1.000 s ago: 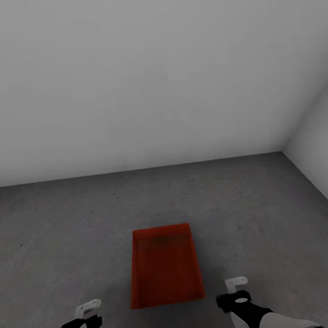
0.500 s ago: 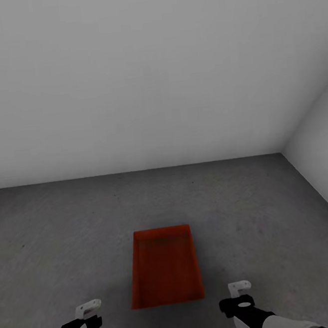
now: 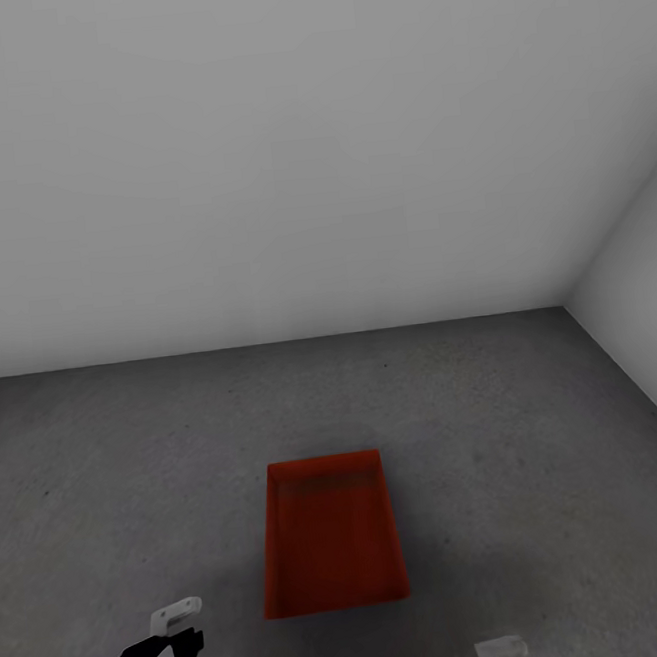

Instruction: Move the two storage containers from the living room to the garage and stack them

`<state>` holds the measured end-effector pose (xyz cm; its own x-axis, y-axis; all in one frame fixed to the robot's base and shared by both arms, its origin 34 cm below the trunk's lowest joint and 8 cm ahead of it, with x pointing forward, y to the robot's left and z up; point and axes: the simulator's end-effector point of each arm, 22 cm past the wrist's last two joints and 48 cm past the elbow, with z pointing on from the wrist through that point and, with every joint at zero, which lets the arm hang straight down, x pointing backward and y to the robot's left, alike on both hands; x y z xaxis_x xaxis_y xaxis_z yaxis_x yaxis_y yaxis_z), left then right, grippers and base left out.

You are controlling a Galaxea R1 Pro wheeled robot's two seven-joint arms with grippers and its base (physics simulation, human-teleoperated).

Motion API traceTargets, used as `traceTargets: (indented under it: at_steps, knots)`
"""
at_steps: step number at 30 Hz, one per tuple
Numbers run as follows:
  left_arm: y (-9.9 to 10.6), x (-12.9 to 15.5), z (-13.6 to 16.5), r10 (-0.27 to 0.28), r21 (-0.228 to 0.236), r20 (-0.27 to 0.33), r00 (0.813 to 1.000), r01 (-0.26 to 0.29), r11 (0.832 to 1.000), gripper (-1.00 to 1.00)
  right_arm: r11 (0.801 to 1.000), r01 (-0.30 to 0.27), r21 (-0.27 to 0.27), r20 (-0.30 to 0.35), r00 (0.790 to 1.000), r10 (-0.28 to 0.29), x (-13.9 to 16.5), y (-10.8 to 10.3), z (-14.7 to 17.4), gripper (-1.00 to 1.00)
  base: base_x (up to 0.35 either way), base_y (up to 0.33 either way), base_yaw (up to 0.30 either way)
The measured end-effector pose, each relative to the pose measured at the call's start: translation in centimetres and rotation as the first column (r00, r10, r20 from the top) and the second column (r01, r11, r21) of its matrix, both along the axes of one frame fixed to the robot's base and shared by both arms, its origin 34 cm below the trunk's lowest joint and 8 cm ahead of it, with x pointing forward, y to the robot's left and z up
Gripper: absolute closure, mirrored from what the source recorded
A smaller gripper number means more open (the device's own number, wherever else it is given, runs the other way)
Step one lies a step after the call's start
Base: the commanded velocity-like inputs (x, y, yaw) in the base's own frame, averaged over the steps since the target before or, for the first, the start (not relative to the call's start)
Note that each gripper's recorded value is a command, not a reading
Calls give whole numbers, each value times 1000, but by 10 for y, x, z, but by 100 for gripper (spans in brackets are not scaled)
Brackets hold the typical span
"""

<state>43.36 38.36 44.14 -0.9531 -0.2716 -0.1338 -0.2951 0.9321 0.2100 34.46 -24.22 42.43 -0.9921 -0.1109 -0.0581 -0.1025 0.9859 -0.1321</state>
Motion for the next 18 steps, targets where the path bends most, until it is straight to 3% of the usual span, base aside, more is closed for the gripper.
traceTargets:
  at_steps: [11, 18]
  knots:
    - [-5, -3, -1, -2, -5, 2, 1000, 2, 1000, -100, 1000, 2, -7, -96, 995, -2, -77, -2, 2, -100, 0, 0, 0]
    - [-8, -10, 8, -4, -14, -6, 1000, 4, 1000, -100, 1000, 1, -9, -124, 992, -2, -99, -5, 14, -100, 0, 0, 0]
